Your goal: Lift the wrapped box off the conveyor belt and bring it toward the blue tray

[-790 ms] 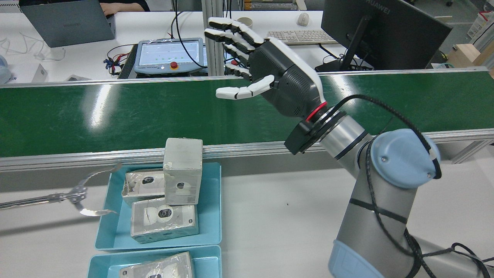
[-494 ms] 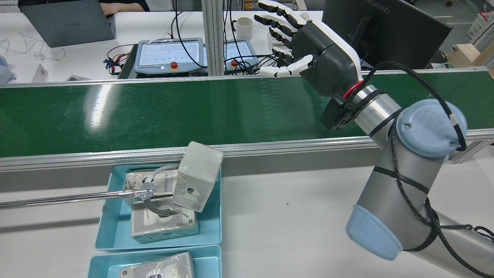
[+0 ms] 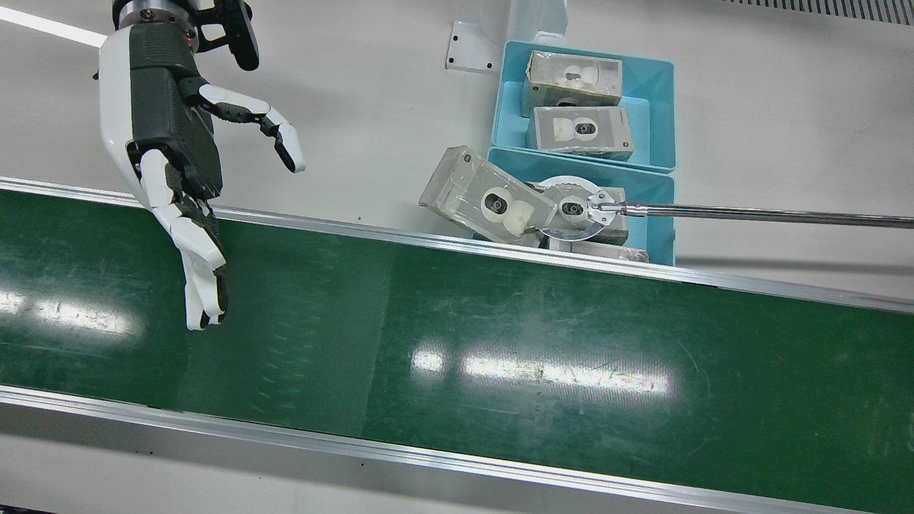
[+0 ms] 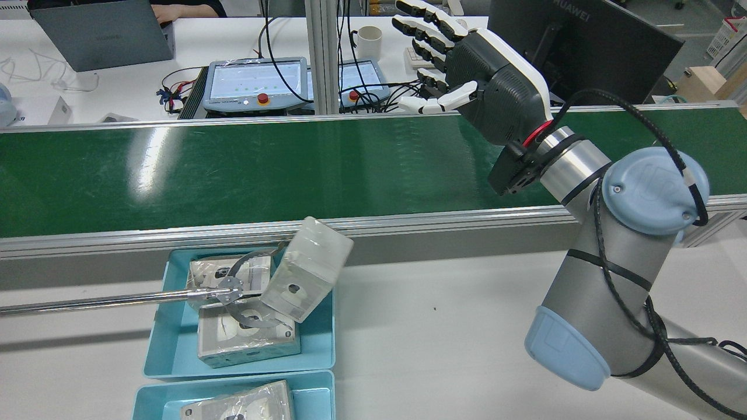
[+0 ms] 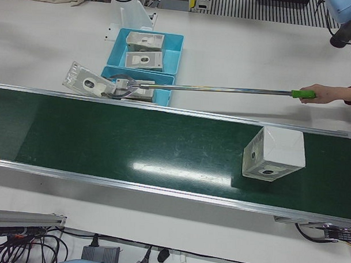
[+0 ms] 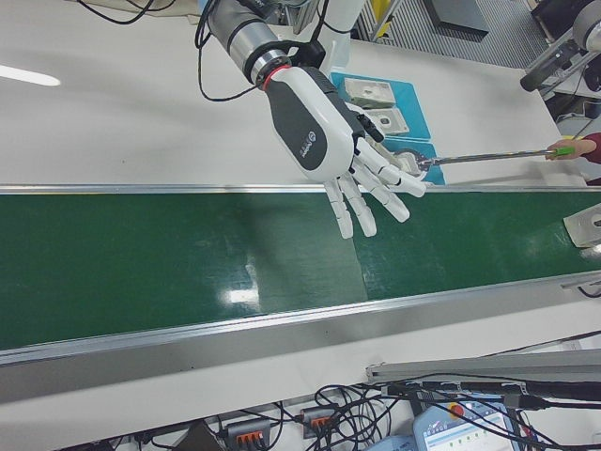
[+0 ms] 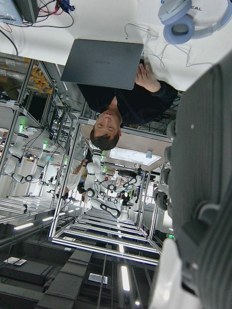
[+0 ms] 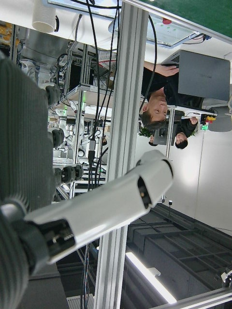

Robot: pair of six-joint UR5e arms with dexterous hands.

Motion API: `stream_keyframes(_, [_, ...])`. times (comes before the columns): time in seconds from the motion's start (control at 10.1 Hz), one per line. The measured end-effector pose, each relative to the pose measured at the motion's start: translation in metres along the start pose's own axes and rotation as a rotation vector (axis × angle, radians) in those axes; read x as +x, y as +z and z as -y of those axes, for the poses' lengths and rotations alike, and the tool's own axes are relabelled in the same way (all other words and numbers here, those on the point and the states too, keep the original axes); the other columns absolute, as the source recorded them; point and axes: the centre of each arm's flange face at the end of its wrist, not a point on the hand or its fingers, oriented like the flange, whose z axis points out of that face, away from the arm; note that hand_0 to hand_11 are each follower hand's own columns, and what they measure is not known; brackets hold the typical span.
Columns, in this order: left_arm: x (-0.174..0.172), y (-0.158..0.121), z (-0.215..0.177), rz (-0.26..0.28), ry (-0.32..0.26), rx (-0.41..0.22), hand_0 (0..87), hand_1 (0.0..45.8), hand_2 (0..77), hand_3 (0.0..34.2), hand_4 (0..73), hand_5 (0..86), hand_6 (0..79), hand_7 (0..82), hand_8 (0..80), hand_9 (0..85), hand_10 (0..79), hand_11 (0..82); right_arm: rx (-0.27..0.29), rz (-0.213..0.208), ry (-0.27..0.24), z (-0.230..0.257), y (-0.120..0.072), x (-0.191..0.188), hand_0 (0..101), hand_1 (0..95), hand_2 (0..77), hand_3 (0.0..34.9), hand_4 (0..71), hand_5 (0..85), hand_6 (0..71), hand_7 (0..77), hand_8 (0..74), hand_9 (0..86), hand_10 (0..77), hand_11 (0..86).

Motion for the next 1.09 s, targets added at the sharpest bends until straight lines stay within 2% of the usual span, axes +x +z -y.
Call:
stream_keyframes(0.1, [0.0, 0.0, 0.0, 0.0, 0.0, 0.0, 0.0, 0.0, 0.5, 0.0, 0.0, 1.1, 0.0, 0.0, 0.0, 0.0, 0.5, 0.0, 0.002, -0.005, 0.0, 0.0007, -0.0007, 0.0027, 56, 27.3, 24.5, 21.1, 1.6, 10.9, 0.0, 0.5, 0.0, 1.1, 0.0, 2.7])
stream_keyframes(0.2, [0.0, 0.0, 0.0, 0.0, 0.0, 0.0, 0.0, 0.0, 0.5, 0.0, 0.0, 1.1, 0.0, 0.0, 0.0, 0.0, 0.0, 0.0, 0.005, -0.01, 0.001, 0.0019, -0.0018, 0.0054, 55, 21.8, 17.5, 19.3, 1.6, 7.6, 0.0, 0.5, 0.0, 1.1, 0.0, 2.7])
stream_keyframes(0.3, [0.0, 0.0, 0.0, 0.0, 0.0, 0.0, 0.0, 0.0, 0.5, 0.0, 0.0, 1.1, 0.0, 0.0, 0.0, 0.0, 0.0, 0.0, 0.007, -0.014, 0.001, 0.0031, -0.0028, 0.0073, 55, 21.8, 17.5, 19.3, 1.6, 7.6, 0.0, 0.5, 0.0, 1.1, 0.0, 2.7])
stream_keyframes(0.4, [0.0, 0.0, 0.0, 0.0, 0.0, 0.0, 0.0, 0.0, 0.5, 0.0, 0.0, 1.1, 0.0, 0.0, 0.0, 0.0, 0.0, 0.0, 0.009, -0.016, 0.001, 0.004, -0.0034, 0.0083, 52, 18.0, 9.8, 18.2, 1.1, 6.0, 0.0, 0.5, 0.0, 1.1, 0.0, 2.2])
stream_keyframes(0.49, [0.0, 0.0, 0.0, 0.0, 0.0, 0.0, 0.0, 0.0, 0.5, 0.0, 0.0, 1.1, 0.0, 0.0, 0.0, 0.0, 0.0, 0.0, 0.01, -0.017, 0.001, 0.0046, -0.0038, 0.0087, 50, 16.4, 7.1, 19.1, 1.1, 4.9, 0.0, 0.5, 0.0, 1.1, 0.0, 2.2])
stream_keyframes(0.69, [0.0, 0.0, 0.0, 0.0, 0.0, 0.0, 0.0, 0.0, 0.5, 0.0, 0.0, 1.1, 0.0, 0.0, 0.0, 0.0, 0.0, 0.0, 0.01, -0.019, 0.001, 0.0046, -0.004, 0.0095, 50, 16.4, 9.8, 19.4, 1.1, 4.9, 0.0, 0.5, 0.0, 1.1, 0.0, 2.2])
stream_keyframes(0.79, [0.0, 0.0, 0.0, 0.0, 0.0, 0.0, 0.0, 0.0, 0.5, 0.0, 0.0, 1.1, 0.0, 0.0, 0.0, 0.0, 0.5, 0.0, 0.01, -0.019, 0.001, 0.0046, -0.0041, 0.0097, 49, 16.4, 12.5, 18.3, 1.1, 6.0, 0.0, 0.5, 0.0, 1.1, 0.0, 1.6])
stream_keyframes(1.09, [0.0, 0.0, 0.0, 0.0, 0.0, 0.0, 0.0, 0.0, 0.5, 0.0, 0.0, 1.1, 0.0, 0.0, 0.0, 0.0, 0.0, 0.0, 0.012, -0.02, 0.001, 0.0053, -0.0043, 0.0107, 49, 16.4, 12.5, 18.2, 1.1, 7.1, 0.0, 0.0, 0.0, 1.1, 0.0, 1.6])
